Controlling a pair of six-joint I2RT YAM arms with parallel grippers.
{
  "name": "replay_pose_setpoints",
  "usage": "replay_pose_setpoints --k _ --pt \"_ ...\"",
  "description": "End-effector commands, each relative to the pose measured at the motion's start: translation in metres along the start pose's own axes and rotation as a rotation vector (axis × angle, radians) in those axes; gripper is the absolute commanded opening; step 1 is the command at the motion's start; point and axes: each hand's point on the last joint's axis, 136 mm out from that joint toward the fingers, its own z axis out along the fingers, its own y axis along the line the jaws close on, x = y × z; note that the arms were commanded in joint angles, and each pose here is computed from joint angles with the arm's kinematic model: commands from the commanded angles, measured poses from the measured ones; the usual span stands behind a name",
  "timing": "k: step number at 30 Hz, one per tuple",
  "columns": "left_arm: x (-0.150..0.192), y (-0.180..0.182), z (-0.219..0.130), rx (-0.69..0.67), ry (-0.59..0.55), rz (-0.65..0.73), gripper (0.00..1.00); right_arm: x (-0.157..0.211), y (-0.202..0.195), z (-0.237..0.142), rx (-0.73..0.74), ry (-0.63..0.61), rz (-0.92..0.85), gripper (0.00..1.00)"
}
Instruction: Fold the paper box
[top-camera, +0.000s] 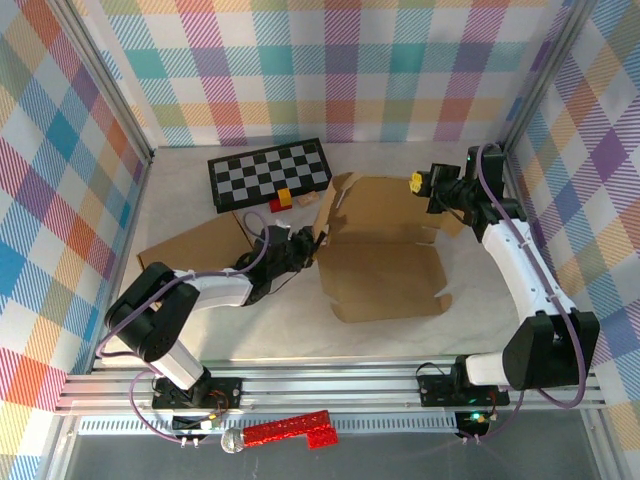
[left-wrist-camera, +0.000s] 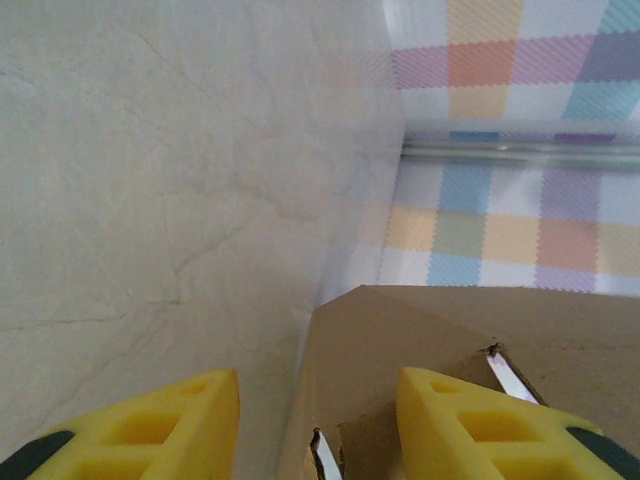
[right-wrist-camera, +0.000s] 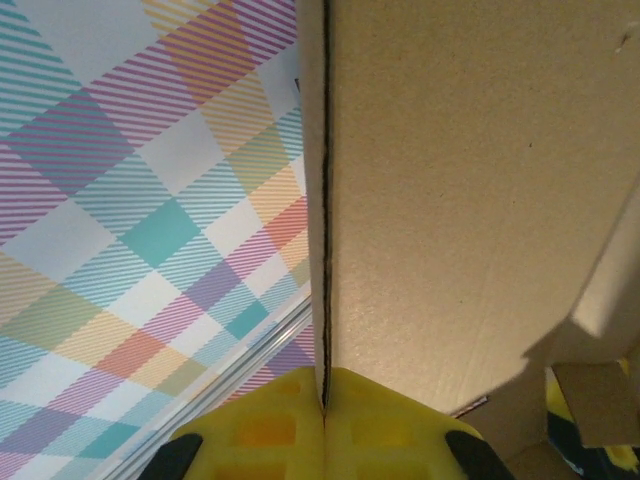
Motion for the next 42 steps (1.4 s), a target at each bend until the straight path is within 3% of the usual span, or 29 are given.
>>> replay_pose_setpoints --k 1,10,18,22,31,38,42 --pt "0.014 0.000 0.004 -0.067 0.022 0.123 0.45 0.000 -0.004 0.006 -0.001 0.026 0.011 0.00" --pt "0.016 0.034 -0.010 -0.248 0.014 0.224 0.46 0.010 -0.021 0.023 0.030 0.052 -0.044 0.00" --pt "0.022 0.084 -0.070 -0.562 0.075 0.258 0.55 0.007 -0.039 0.047 0.020 0.085 -0.191 0.00" --pt "0.023 0.102 -0.110 -0.638 0.072 0.262 0.55 0.016 -0.047 0.058 0.010 0.115 -0.294 0.00" --pt "0.001 0.085 -0.160 -0.650 -0.026 0.350 0.53 0.059 -0.066 0.088 -0.028 0.240 -0.431 0.00" --pt "-0.016 0.079 -0.150 -0.595 -0.040 0.372 0.52 0.070 -0.084 0.089 -0.043 0.319 -0.552 0.00" --pt "-0.017 0.081 -0.128 -0.589 0.018 0.431 0.51 0.066 -0.098 0.091 -0.103 0.370 -0.559 0.00"
